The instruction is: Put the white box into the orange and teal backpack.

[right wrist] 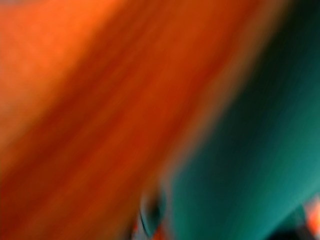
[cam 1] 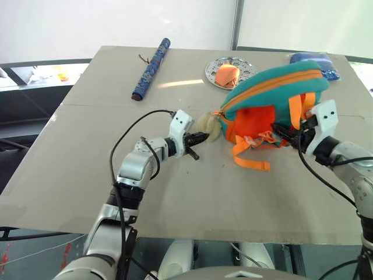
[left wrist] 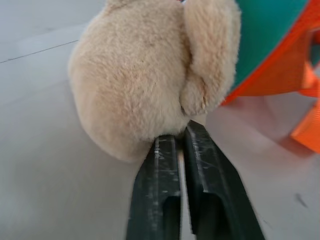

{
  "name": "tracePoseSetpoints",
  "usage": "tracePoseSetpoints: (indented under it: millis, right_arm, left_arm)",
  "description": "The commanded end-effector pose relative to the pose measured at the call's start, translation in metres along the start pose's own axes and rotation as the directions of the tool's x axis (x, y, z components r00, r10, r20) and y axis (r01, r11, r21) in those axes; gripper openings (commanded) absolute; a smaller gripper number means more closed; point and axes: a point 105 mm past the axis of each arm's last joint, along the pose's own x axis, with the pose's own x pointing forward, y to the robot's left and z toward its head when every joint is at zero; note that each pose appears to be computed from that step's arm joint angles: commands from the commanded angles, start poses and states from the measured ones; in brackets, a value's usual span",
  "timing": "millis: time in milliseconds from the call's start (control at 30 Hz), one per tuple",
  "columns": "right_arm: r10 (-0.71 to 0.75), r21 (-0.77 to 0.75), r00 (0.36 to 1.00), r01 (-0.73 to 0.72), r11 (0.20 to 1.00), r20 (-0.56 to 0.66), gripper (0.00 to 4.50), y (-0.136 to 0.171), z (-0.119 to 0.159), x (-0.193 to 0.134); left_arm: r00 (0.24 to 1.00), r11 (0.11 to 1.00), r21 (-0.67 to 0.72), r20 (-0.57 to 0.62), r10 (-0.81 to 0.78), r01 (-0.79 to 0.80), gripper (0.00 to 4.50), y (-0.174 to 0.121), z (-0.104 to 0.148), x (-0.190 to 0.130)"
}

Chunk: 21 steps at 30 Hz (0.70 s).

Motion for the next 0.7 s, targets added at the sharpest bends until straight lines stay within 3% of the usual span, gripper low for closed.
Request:
tracePoseSetpoints:
  millis: [33,67,100,167,200,433,700]
  right_arm:
    - [-0.014,-0.077,0.998,0.019,0.997,0.063,3.79,-0.003,0.021,-0.019]
    - [-0.014,-0.083,0.998,0.019,0.996,0.059,4.32,-0.004,0.022,-0.024]
    - [-0.013,-0.092,0.999,0.018,0.996,0.053,4.50,-0.005,0.022,-0.030]
    - [0.003,-0.106,0.999,0.002,0.994,0.040,4.50,-0.006,0.021,-0.041]
    - [0.017,-0.110,0.999,-0.013,0.994,0.037,4.50,-0.005,0.021,-0.047]
    - [0.104,-0.114,0.995,-0.103,0.988,-0.001,4.50,0.004,0.013,-0.087]
    - [0.046,-0.123,0.989,-0.064,0.990,-0.142,4.50,0.005,-0.028,-0.145]
  left_arm:
    - [0.995,0.997,0.066,0.088,-0.040,0.035,1.86,-0.002,0.020,-0.021]
    - [0.995,0.996,0.075,0.091,-0.044,0.037,2.39,-0.003,0.020,-0.024]
    - [0.994,0.997,0.076,0.103,-0.041,0.033,2.91,-0.002,0.021,-0.030]
    - [0.993,0.997,0.075,0.118,-0.030,0.021,3.66,0.001,0.022,-0.041]
    - [0.992,0.997,0.072,0.128,-0.022,0.013,4.40,0.002,0.023,-0.046]
    - [0.981,0.993,0.114,0.191,-0.021,-0.001,4.40,-0.008,0.029,-0.084]
    - [0.986,0.989,0.088,0.127,0.110,-0.122,4.40,-0.019,-0.002,-0.140]
